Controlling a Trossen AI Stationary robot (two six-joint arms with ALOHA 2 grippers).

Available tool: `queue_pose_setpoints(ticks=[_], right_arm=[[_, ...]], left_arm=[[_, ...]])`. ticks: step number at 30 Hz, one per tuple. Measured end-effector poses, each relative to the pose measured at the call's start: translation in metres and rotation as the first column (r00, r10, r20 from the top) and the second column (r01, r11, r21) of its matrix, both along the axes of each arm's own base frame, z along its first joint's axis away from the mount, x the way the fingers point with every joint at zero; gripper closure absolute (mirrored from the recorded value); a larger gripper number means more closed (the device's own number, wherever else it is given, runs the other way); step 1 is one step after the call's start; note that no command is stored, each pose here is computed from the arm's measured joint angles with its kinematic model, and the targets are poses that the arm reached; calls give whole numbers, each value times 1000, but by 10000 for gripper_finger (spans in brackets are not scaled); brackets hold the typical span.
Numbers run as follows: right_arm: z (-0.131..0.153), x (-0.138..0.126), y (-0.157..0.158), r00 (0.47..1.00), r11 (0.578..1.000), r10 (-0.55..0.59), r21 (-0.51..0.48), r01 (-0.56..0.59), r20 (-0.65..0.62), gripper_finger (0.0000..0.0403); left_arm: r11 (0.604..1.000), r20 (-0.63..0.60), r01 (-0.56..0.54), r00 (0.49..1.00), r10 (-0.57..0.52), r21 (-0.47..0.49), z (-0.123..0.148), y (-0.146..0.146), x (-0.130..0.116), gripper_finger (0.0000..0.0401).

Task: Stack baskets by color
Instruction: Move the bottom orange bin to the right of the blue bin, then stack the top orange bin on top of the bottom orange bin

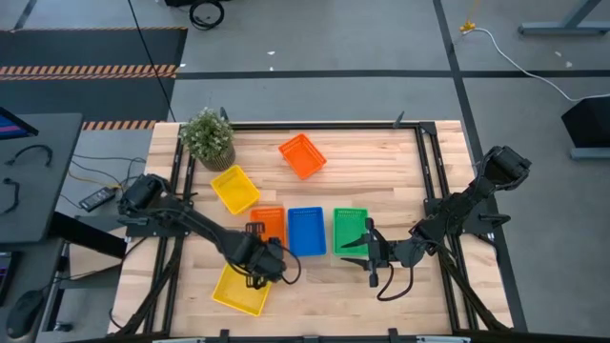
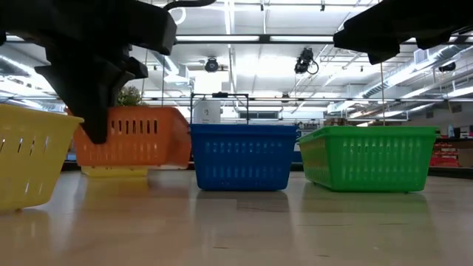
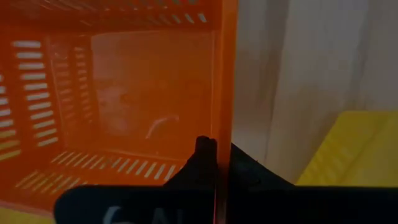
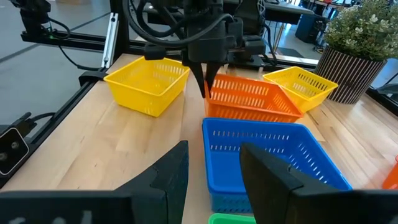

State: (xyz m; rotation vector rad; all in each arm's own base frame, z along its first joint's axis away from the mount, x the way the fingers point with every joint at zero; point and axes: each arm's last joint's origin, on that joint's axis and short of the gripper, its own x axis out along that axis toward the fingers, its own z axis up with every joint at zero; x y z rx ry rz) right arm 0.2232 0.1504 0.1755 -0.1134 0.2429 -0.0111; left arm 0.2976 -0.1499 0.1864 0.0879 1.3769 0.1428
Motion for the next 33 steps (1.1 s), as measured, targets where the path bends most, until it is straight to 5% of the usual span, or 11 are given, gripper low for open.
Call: queue_pose_setpoints(ticks=[15, 26, 33], right_arm=[[0, 0, 0, 1000, 1000, 0, 0, 0, 0, 254], [0, 0, 0, 1000, 1000, 1, 0, -1, 0, 254], [0, 0, 0, 1000, 1000, 2, 0, -2, 0, 254]], left_arm=[[1000, 14, -6, 1000, 6, -2, 0, 1, 2, 362], [999, -8, -31, 999, 31, -29, 3, 2, 0, 252], [984, -40, -125, 992, 121, -123, 33, 15, -16, 213]])
